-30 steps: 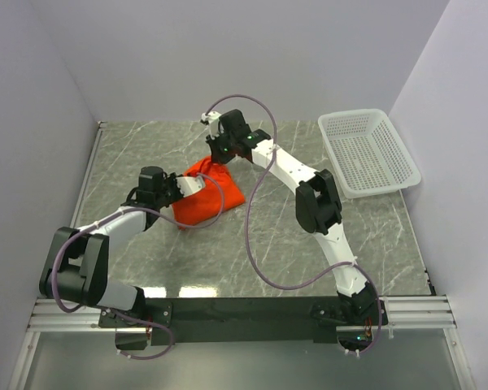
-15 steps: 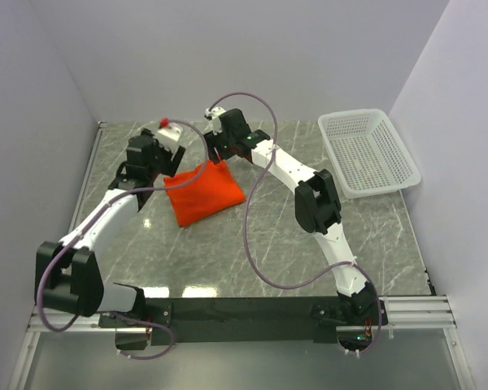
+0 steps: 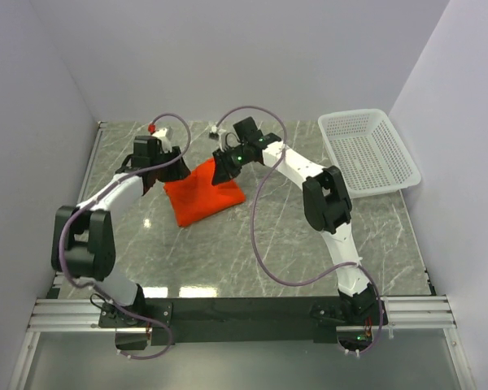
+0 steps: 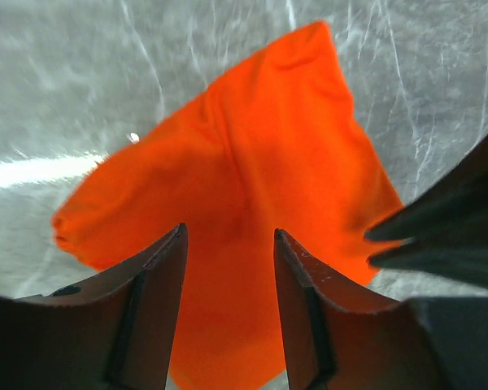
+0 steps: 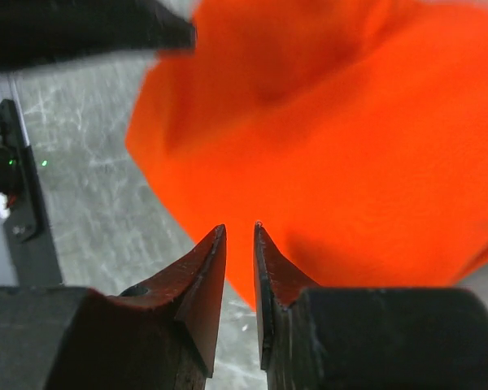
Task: Fold and stack the t-shirts
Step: Fold the tshirt, then neatly place the folded tshirt to the corner
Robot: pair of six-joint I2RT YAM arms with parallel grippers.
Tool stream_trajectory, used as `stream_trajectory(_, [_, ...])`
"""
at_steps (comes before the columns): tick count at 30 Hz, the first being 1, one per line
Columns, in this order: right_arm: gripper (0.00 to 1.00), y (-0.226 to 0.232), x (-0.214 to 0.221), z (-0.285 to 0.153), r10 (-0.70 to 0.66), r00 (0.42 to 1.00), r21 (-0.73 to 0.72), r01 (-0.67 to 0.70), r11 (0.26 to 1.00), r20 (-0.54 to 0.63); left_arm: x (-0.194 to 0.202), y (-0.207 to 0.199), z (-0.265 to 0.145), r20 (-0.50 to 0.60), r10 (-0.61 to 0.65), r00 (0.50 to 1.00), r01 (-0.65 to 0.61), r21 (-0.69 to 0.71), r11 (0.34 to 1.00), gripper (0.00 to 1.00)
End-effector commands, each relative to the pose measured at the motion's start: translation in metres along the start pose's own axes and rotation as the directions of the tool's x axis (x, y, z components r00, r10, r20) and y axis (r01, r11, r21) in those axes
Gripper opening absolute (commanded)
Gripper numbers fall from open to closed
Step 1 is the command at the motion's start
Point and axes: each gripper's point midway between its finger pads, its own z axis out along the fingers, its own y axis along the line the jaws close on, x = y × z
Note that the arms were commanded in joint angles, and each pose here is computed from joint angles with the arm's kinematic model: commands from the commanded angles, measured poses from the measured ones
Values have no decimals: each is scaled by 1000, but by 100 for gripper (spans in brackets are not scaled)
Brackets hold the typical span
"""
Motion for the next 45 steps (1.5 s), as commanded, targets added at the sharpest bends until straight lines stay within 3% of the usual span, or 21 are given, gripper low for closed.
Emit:
stream_trajectory(1, [27,9,10,1,115,993,-21,-115,993,-6,-8,-19,10,5,-137,991,135,132,982,51])
stream_trajectory(6, [27,-16,26,5,217,976,121,-214,969,-9,2,-9,34,-40,-170,985,174,112,978,50])
stream_trajectory(13, [21,-57,56,6,308,951,322,-283,904,-29,26,42,48,-86,-251,964,250,-27,968,45])
stream_trajectory(18, [19,-67,71,3,346,937,377,-306,874,-42,39,85,44,-80,-317,945,307,-117,944,45])
stream_trajectory(24, [19,-74,83,-1,371,927,407,-318,856,-55,39,100,43,-73,-339,938,328,-127,936,45])
stream_trajectory(28, [23,-64,72,-8,333,941,362,-289,886,-64,9,95,30,-6,-296,955,294,-99,951,46])
stream_trajectory(34, [32,-13,22,-51,82,995,151,-74,986,-48,-56,61,-31,188,-248,950,257,-24,966,50])
stream_trajectory(37, [35,9,6,-79,-23,1000,84,23,996,3,-50,34,-58,199,-308,930,300,70,951,52])
stream_trajectory(39, [36,24,2,-93,-50,998,56,49,997,24,-26,14,-65,145,-368,918,350,134,927,51])
stream_trajectory(45, [35,44,16,-105,-57,998,11,57,998,22,27,-29,-48,18,-452,892,434,252,865,50])
